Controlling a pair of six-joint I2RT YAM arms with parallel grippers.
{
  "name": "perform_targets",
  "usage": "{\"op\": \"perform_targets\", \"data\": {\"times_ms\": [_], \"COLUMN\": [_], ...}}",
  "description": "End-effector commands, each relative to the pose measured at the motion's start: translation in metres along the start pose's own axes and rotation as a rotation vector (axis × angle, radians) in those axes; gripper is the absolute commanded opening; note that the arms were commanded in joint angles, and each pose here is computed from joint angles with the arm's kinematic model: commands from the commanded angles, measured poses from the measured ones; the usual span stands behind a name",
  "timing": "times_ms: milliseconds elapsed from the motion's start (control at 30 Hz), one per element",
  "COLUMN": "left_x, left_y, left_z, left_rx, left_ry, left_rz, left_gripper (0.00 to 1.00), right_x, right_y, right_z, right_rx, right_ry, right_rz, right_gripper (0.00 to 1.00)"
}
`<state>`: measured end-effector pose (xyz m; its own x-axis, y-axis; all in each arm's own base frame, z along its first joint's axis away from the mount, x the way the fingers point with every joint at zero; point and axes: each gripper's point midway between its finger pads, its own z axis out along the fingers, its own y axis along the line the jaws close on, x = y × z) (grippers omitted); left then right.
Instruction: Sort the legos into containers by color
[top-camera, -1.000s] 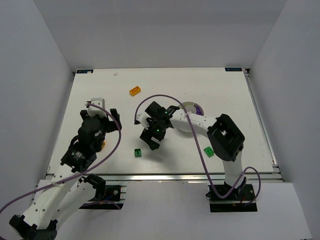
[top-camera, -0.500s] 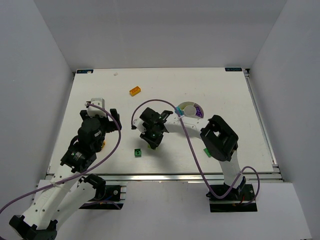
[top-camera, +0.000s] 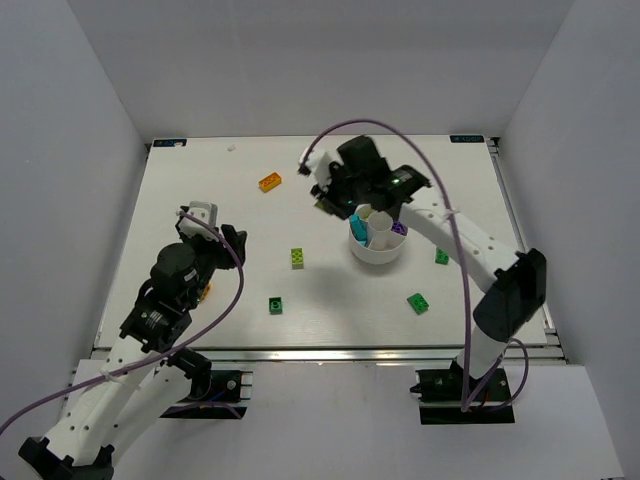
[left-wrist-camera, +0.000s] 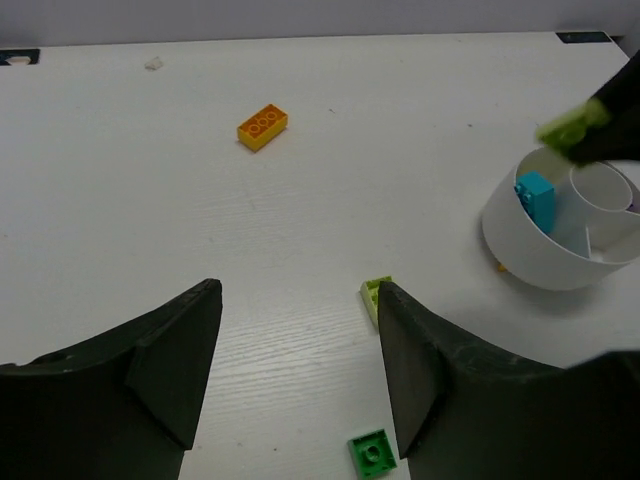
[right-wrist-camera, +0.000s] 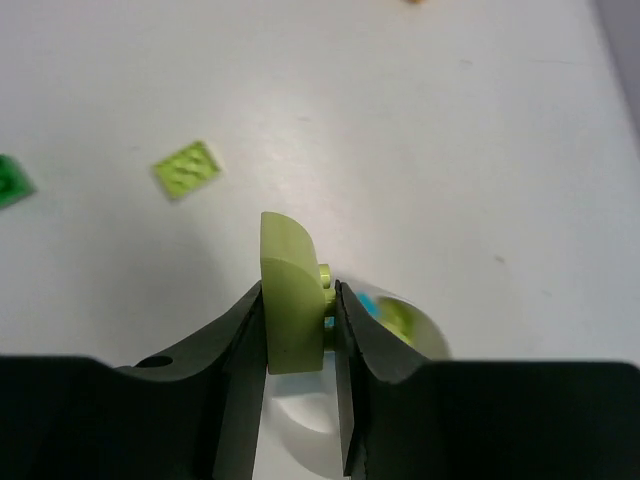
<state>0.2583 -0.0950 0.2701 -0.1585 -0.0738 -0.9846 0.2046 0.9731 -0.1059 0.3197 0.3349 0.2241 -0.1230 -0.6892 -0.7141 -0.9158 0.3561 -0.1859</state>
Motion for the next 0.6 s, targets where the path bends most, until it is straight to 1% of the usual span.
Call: {"op": "perform_targets", "data": {"times_ms": [0,33,67,100,167,333,367,433,500,567], "left_x": [0.009,0.011,0.017,0.019,0.023,0.028,0.029,0.032,0.035,0.036], "left_y": [-0.021,-0.023,-0.024,-0.027,-0.028,-0.028,-0.029,-0.03,-0.032,-0.032], "left_z": [0.008,0.01,0.014,0.014,0.017,0.019,0.02,0.021,0.023,0.023], "left_rx": [0.107,0.115,0.119,0.131,0.134,0.135,0.137,0.142,0.151,0.154], "left_ry": [0.043,0.056,0.082,0.092,0.112,0.127,0.134,0.145,0.158,0.162], "left_rz": [0.011,0.012,0.018,0.018,0.023,0.028,0.029,0.034,0.037,0.037], "left_gripper": [0.74,0.76,0.77,0.79,0.79,0.81,0.81,0.81,0.82,0.82], "right_x": [0.014,0.019,0.028,0.031,0.045,0.066,0.066,0.075,0.081,0.084], "right_y": [-0.053,-0.059,-0.08,-0.088,-0.108,-0.124,-0.127,-0.13,-0.126,-0.129], "right_z": [-0.023,-0.024,-0.03,-0.032,-0.036,-0.033,-0.032,-0.029,-0.025,-0.024], "right_rx": [0.13,0.138,0.188,0.199,0.216,0.143,0.126,0.083,0.008,-0.026], "right_ry": [0.013,0.022,0.035,0.043,0.062,0.073,0.059,0.077,0.079,0.077], "right_rz": [-0.085,-0.1,-0.096,-0.131,-0.141,-0.257,-0.272,-0.314,-0.338,-0.392], "right_gripper": [0.0,0.0,0.0,0.0,0.0,0.0,0.0,0.0,0.0,0.0]}}
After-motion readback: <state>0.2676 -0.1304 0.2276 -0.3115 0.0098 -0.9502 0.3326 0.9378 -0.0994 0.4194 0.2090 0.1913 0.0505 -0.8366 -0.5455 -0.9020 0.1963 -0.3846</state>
